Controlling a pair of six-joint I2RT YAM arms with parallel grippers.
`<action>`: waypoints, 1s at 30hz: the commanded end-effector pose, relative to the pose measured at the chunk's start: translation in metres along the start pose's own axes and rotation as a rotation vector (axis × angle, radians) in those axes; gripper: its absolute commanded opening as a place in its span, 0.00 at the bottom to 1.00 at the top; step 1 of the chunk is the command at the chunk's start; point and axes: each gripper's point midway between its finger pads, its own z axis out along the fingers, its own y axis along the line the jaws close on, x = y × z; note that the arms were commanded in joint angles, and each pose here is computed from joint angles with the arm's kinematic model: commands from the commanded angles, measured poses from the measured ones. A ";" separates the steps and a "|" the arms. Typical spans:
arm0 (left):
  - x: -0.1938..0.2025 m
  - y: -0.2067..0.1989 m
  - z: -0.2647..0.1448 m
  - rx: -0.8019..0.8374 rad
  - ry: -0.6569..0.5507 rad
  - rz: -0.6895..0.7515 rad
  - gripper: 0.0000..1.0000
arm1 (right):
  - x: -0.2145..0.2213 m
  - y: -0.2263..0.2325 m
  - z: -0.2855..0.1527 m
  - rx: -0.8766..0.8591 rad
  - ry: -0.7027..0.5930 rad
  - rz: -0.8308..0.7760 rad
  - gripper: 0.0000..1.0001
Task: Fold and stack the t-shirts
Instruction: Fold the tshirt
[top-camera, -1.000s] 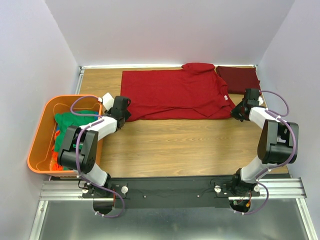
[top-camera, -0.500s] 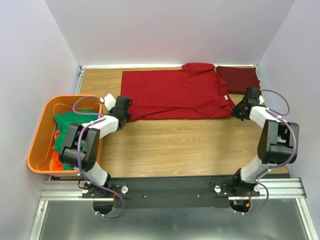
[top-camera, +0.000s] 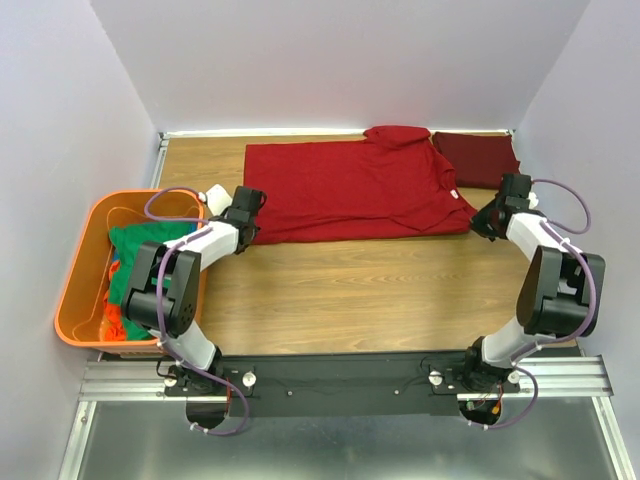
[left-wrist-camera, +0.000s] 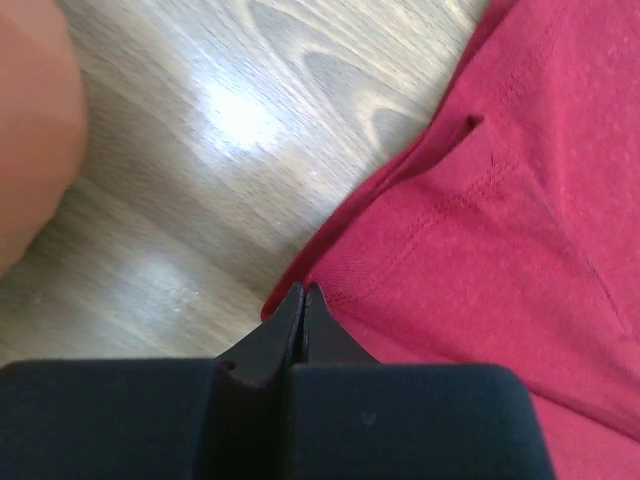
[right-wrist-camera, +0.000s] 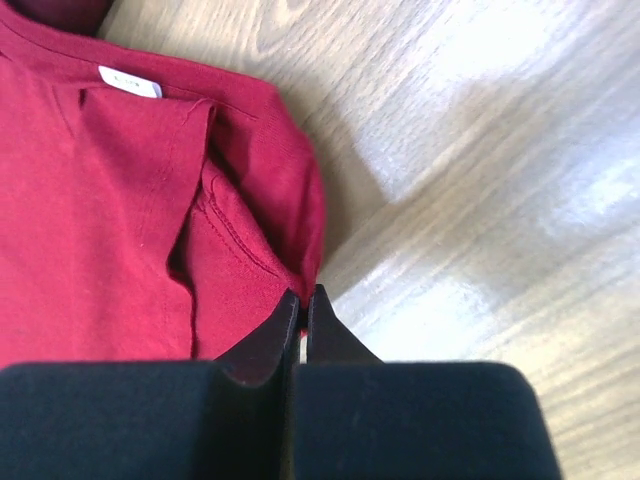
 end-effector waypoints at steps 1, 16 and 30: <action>-0.020 0.018 -0.011 -0.082 -0.054 -0.018 0.00 | -0.017 -0.010 -0.019 0.038 -0.053 0.005 0.03; 0.007 0.053 -0.043 -0.030 0.001 -0.056 0.00 | 0.014 -0.061 -0.049 0.096 0.002 0.054 0.06; -0.001 0.040 -0.087 0.135 -0.043 -0.029 0.46 | 0.026 -0.054 -0.075 -0.037 0.017 0.055 0.63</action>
